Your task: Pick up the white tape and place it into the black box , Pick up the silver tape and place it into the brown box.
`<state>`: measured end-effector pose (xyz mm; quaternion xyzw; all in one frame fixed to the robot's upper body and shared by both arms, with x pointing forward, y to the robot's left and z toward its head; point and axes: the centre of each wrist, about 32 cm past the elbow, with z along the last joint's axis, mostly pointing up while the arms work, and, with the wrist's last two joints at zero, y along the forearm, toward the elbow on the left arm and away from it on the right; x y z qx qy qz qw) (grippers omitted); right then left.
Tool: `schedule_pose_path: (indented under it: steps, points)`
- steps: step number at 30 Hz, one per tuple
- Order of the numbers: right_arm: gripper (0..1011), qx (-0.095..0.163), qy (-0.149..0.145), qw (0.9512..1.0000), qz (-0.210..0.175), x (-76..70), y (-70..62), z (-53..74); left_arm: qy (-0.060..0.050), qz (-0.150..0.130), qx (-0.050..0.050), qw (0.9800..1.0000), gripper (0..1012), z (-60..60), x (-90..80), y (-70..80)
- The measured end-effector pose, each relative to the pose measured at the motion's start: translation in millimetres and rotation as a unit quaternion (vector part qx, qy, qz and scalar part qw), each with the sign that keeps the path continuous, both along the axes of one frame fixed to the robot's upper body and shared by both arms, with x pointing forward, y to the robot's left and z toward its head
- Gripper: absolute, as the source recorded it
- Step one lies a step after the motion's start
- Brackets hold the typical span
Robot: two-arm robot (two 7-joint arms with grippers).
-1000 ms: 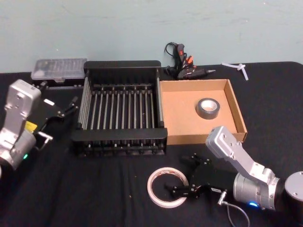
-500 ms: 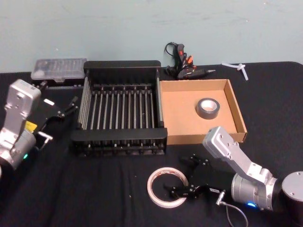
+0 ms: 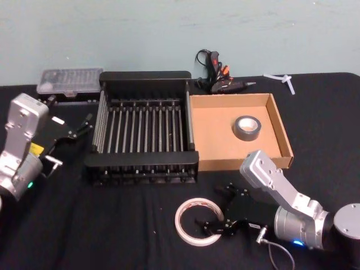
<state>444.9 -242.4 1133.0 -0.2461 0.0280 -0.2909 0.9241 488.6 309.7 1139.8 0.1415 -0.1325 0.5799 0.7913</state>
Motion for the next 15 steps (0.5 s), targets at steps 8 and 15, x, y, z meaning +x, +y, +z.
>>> schedule_pose_path:
  steps: [8, 15]
  points:
    - [1002, -0.001, -0.002, 1.0000, -0.001, -0.2, 0.4, 0.1, 0.000, 0.000, 0.000, 1.0000, 1001, 0.0, 0.0, 0.0]
    - [986, -0.001, -0.002, 1.0000, -0.001, -0.2, 0.2, 0.2, 0.000, 0.000, 0.000, 1.0000, 1001, 0.0, 0.0, 0.0]
